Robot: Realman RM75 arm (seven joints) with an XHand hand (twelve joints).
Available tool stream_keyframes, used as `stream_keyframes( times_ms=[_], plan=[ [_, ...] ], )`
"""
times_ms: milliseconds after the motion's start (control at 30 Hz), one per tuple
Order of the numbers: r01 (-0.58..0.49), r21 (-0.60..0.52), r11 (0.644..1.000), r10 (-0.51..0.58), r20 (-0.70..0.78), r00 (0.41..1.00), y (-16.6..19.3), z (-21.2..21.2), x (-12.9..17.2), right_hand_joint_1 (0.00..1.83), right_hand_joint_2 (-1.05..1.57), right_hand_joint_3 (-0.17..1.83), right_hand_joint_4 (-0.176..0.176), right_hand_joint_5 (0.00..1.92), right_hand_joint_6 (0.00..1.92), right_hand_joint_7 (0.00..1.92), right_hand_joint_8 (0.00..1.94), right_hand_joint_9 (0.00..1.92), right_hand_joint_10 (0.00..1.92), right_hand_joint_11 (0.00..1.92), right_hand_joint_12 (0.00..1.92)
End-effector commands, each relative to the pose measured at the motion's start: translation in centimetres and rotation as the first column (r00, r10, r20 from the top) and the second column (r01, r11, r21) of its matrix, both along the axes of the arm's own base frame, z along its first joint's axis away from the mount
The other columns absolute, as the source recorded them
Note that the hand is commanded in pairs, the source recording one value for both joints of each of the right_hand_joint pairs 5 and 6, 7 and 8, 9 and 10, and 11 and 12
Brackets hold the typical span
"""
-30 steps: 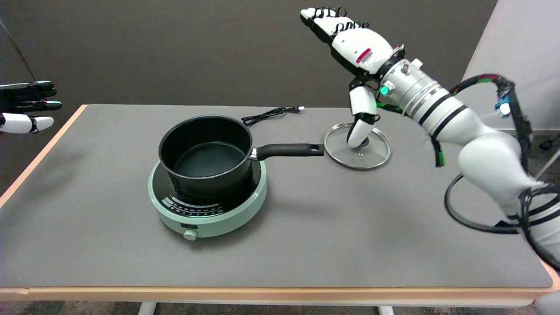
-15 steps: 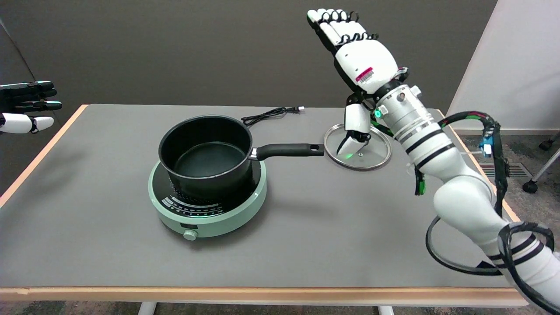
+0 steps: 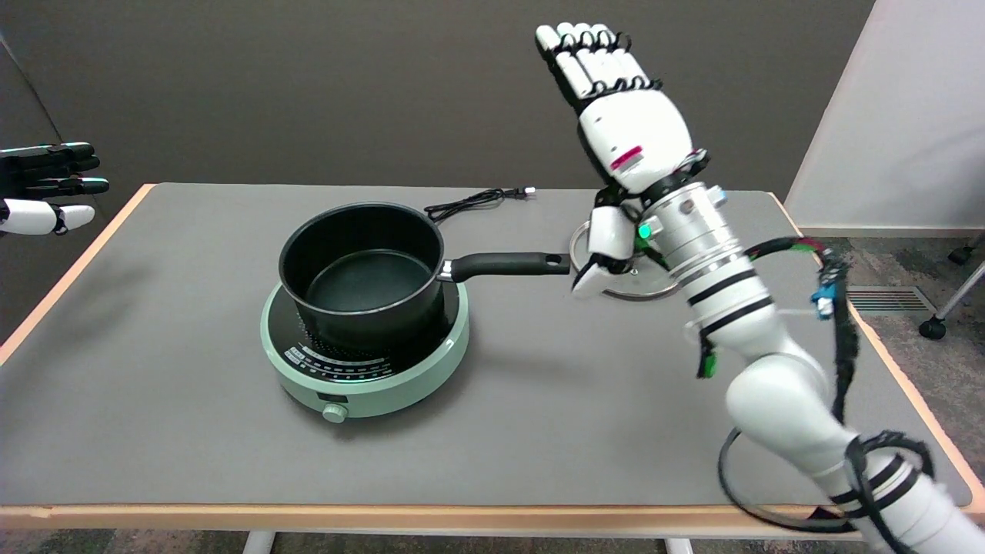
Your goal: Pick up the pot.
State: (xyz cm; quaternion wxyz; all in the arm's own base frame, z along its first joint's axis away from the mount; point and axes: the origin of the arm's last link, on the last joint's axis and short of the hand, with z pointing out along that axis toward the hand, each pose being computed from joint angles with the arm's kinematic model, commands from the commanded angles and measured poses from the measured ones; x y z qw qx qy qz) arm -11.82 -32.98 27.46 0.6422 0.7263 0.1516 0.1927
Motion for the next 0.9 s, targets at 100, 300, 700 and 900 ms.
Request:
stream_keyframes(
  times_ms=[100,300,700,900],
  plan=[
    [0.024,-0.103,0.994,-0.03,-0.057,0.998,0.7,-12.4,-4.4,1.27,-1.05,0.85,0.001,0.03,0.03,0.03,0.03,0.03,0.03,0.03,0.03],
    [0.059,-0.114,0.992,-0.062,-0.025,0.998,1.6,-13.6,-4.3,1.3,-1.05,0.85,-0.041,0.03,0.03,0.03,0.03,0.03,0.03,0.03,0.03],
    [0.05,-0.291,0.955,-0.055,-0.011,0.998,2.9,-14.2,-5.2,1.34,-1.05,0.88,-0.1,0.03,0.03,0.03,0.03,0.03,0.03,0.03,0.03],
    [0.085,-0.361,0.929,-0.082,0.026,0.996,2.6,-14.1,-5.9,1.34,-1.05,0.89,-0.103,0.03,0.03,0.03,0.03,0.03,0.03,0.03,0.03]
  ],
)
